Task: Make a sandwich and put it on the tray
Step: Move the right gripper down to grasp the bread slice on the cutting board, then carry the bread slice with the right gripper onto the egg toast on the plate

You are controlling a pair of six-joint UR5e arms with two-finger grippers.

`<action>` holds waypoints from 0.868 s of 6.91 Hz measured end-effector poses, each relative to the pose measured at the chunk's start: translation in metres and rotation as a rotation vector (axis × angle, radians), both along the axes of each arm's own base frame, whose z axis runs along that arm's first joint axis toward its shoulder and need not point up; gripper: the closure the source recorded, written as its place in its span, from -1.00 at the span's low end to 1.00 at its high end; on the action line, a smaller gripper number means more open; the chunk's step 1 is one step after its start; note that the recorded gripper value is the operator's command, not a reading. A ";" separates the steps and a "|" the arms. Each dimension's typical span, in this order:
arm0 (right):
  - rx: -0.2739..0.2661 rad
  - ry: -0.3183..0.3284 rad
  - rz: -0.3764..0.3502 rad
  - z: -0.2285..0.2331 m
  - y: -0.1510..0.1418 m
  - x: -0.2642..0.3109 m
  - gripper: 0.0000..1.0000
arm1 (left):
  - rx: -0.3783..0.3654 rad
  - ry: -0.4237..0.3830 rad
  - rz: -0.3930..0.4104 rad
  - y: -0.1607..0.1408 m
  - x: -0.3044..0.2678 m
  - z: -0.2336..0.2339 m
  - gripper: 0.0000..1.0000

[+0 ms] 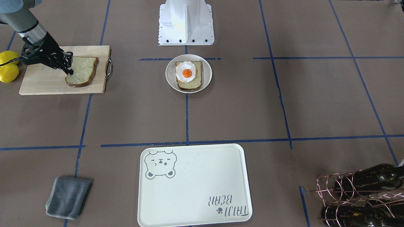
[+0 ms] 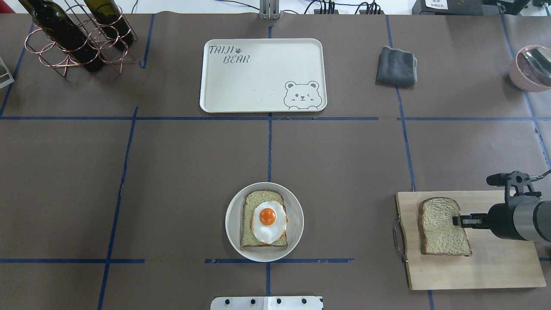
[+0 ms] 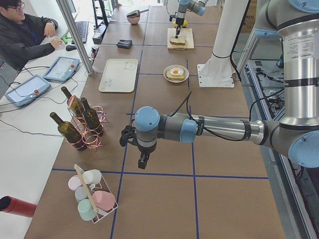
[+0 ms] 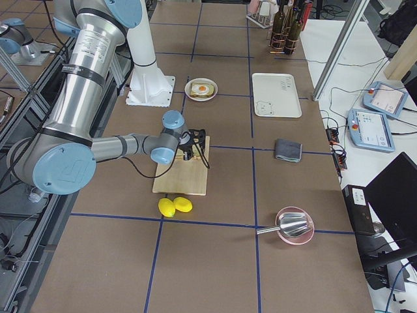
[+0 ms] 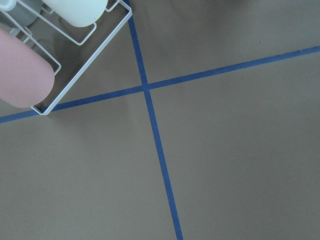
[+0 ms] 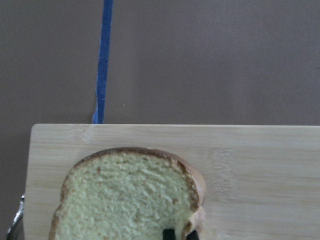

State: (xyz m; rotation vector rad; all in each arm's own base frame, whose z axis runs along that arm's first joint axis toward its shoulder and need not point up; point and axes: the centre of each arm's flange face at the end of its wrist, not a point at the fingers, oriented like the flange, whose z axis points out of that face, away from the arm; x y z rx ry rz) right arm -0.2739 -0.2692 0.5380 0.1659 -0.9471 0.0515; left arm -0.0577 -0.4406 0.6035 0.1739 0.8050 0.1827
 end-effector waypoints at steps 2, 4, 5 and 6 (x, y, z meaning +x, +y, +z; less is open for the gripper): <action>0.012 -0.028 0.003 -0.015 -0.001 -0.001 1.00 | 0.000 0.000 0.000 0.000 0.000 0.000 -1.00; 0.031 -0.093 0.011 -0.046 -0.007 -0.012 1.00 | 0.001 0.000 0.000 0.000 0.000 0.000 -1.00; 0.037 -0.146 0.021 -0.069 -0.014 -0.026 1.00 | 0.001 0.000 0.000 0.000 0.000 0.000 -1.00; 0.045 -0.203 0.030 -0.095 -0.022 -0.044 1.00 | 0.002 0.000 0.000 0.000 0.000 -0.001 -1.00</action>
